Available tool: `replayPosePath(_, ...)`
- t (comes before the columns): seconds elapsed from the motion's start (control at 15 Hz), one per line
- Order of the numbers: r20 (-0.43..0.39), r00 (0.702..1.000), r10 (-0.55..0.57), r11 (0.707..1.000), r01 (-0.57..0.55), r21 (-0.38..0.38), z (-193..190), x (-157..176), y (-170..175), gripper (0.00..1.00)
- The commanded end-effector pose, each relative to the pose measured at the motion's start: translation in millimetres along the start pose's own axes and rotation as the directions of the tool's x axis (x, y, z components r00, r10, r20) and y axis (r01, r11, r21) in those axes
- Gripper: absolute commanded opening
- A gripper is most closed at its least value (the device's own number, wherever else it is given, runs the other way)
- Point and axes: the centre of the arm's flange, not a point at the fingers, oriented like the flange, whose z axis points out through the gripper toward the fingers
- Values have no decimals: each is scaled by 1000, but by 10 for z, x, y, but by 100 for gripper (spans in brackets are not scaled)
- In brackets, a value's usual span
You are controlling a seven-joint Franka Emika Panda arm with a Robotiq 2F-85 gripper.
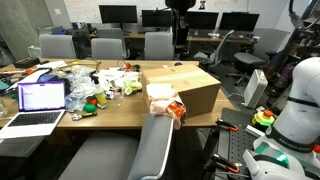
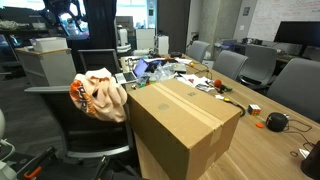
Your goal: Pick up the cloth from the box and put it on the chair's headrest
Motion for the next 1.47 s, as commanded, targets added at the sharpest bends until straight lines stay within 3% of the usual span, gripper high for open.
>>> replayPosePath(0.0, 3, 1000, -26, 1000, 26, -14, -99, 4, 91, 84)
replayPosePath(0.07, 0, 1000, -23, 1000, 23, -12, -97, -15, 111, 93)
replayPosePath(0.2, 1, 1000, 0, 1000, 0, -12, -75, -44, 172, 100)
replayPosePath(0.67, 23, 994, 110, 994, -110, 24, -1, -282, 496, 100)
replayPosePath(0.87, 54, 985, 165, 985, -167, 41, 97, -581, 693, 100)
replayPosePath(1.07, 94, 970, 224, 967, -233, 100, 295, -1003, 874, 100)
replayPosePath(1.4, 128, 945, 302, 901, -327, 284, 772, -1640, 996, 100)
